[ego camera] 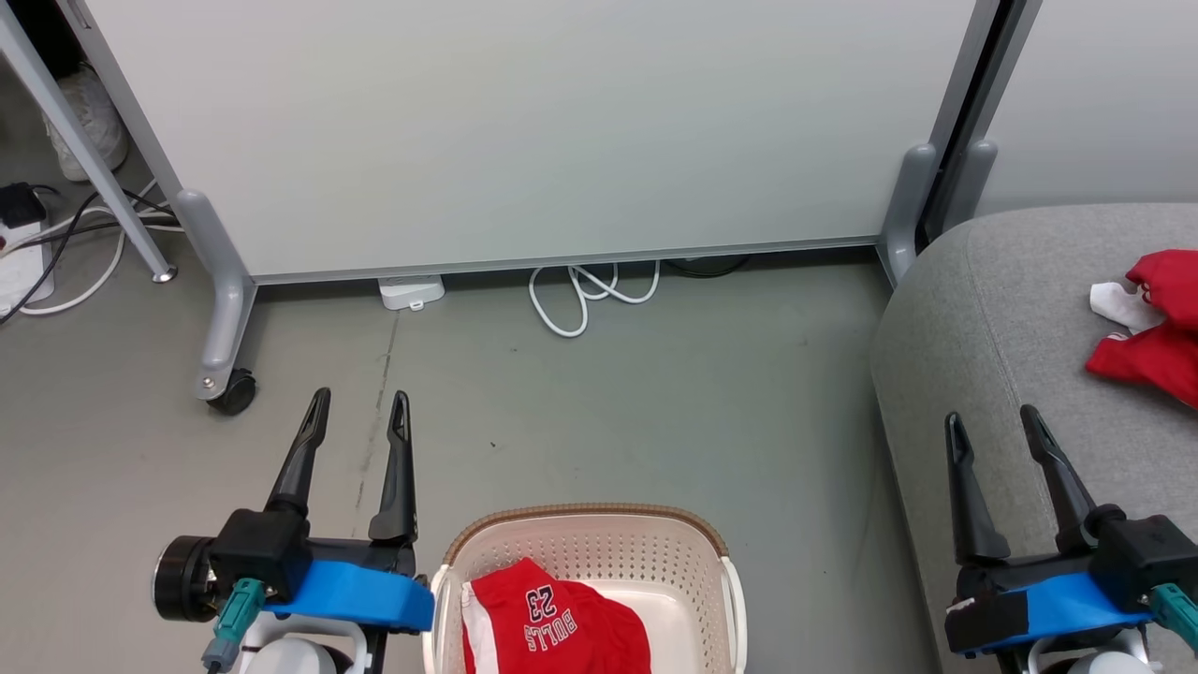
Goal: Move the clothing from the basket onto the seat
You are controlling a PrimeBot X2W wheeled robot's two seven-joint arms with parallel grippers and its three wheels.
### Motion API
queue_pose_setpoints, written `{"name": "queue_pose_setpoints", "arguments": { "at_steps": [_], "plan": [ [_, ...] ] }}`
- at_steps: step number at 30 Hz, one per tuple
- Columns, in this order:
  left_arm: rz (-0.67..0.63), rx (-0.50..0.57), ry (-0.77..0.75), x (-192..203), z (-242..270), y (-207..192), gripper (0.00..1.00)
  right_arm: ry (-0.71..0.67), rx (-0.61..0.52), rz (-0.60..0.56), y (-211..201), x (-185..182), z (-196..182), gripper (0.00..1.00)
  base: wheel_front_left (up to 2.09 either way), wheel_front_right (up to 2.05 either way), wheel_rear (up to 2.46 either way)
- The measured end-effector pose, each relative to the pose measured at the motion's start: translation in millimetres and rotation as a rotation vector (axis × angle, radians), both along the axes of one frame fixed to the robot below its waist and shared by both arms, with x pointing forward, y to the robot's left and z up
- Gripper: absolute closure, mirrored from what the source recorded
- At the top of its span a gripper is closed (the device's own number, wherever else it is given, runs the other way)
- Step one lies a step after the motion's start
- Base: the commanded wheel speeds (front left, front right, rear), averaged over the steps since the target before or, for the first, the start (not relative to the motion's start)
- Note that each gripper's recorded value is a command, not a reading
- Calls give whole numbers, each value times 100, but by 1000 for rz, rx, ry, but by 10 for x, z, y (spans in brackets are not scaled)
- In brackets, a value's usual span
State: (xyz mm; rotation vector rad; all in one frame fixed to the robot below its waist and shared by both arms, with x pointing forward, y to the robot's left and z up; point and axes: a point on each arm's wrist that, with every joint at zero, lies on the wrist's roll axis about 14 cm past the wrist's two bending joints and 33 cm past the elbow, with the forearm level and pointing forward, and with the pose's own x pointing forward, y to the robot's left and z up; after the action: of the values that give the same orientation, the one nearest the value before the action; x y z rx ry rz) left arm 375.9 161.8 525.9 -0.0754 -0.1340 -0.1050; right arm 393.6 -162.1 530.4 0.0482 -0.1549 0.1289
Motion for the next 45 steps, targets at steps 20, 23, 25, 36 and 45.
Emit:
{"name": "queue_pose_setpoints", "arguments": {
  "at_steps": [20,23,25,36,45],
  "plan": [
    [12,-1,18,-58,-62,56,0,10,4,11,58,-6,-32,0,0,0,0],
    [10,-1,16,-57,-56,51,0,10,5,11,59,-9,-31,0,0,0,0],
    [10,-1,15,-57,-52,50,0,10,5,9,55,-10,-32,0,0,0,0],
    [-27,19,16,22,-45,-52,0,14,8,6,46,-14,-42,0,0,0,0],
    [-126,59,100,306,-293,-350,0,2,6,1,22,121,-16,0,0,0,0]
  ]
}}
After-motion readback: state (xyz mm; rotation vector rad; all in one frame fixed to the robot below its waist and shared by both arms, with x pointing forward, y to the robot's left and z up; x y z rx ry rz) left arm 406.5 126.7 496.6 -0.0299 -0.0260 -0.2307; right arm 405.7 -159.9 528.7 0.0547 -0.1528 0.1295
